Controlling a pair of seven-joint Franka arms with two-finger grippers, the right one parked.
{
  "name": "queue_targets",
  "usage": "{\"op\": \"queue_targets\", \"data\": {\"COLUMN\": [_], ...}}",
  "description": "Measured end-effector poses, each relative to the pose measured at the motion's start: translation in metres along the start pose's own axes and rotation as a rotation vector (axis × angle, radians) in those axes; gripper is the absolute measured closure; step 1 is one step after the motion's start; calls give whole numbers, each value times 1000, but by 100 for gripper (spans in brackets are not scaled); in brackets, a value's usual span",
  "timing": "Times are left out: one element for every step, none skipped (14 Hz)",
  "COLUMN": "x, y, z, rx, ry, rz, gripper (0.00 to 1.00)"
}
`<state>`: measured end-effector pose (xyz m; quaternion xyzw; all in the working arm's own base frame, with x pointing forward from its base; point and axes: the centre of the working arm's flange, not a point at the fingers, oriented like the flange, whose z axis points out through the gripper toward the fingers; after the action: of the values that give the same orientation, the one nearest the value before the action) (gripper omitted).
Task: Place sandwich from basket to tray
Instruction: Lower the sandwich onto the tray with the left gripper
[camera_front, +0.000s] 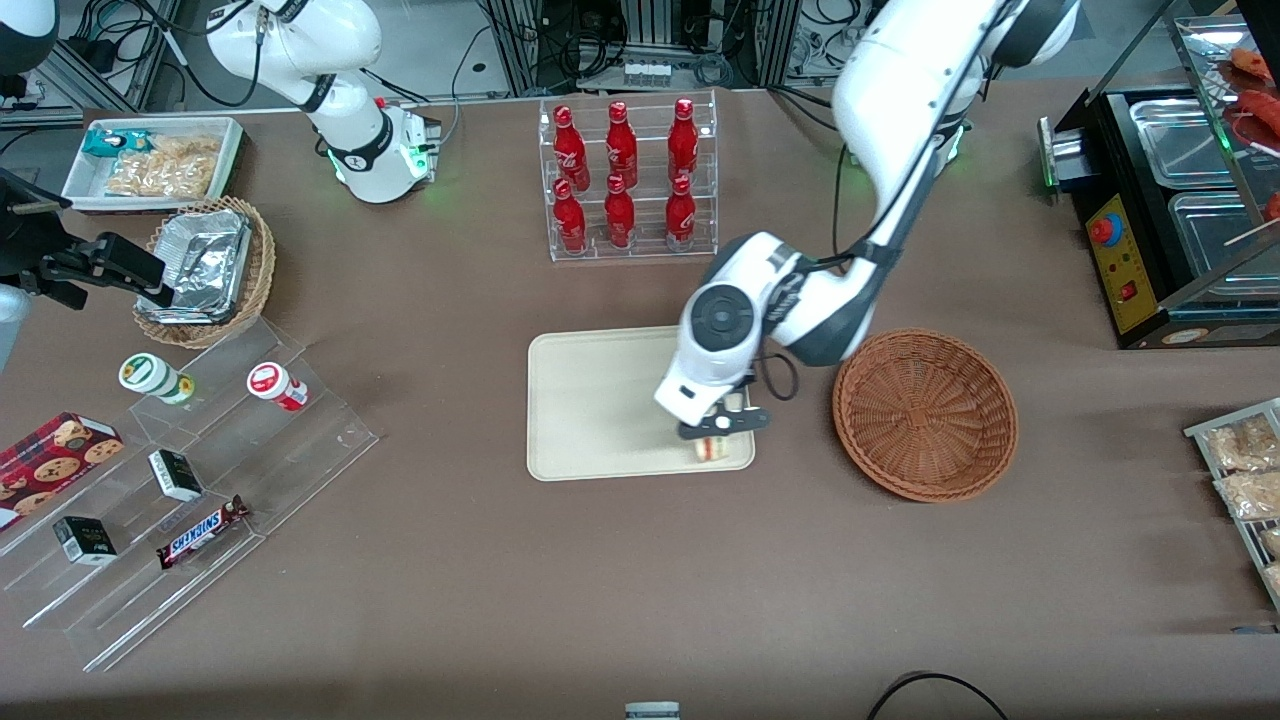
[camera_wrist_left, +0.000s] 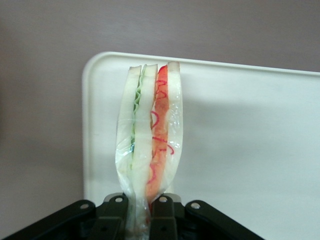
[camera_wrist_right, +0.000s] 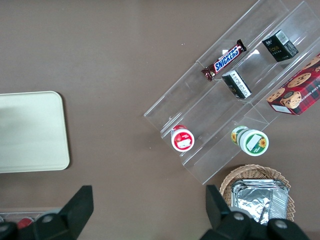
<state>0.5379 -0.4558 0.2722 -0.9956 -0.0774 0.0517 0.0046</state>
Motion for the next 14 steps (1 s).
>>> {"op": "queue_targets", "data": {"x": [-4,-8,-10,-12,-15,-17,-21,-26,-30,-33,-37,-40,-43,-46], "y": [13,24,32,39,45,50,55,60,63,66,69,71,74,75], "z": [3,7,10,13,15,16,18,19,20,21,22,23,24,26], "rx": [-5,-10,-14,-17,-19,-21,-22,-22,-21,-21,-21,-20,-18,-16], "ry": [4,6,8,9,10,11,11,11,11,11,11,9,7,5], "rz": [-11,-18,-22,-20,-16,-10,-2,6,13,19,25,30,36,40], "gripper": [85,85,85,85,85,85,85,85,85,85,85,85,85,85]}}
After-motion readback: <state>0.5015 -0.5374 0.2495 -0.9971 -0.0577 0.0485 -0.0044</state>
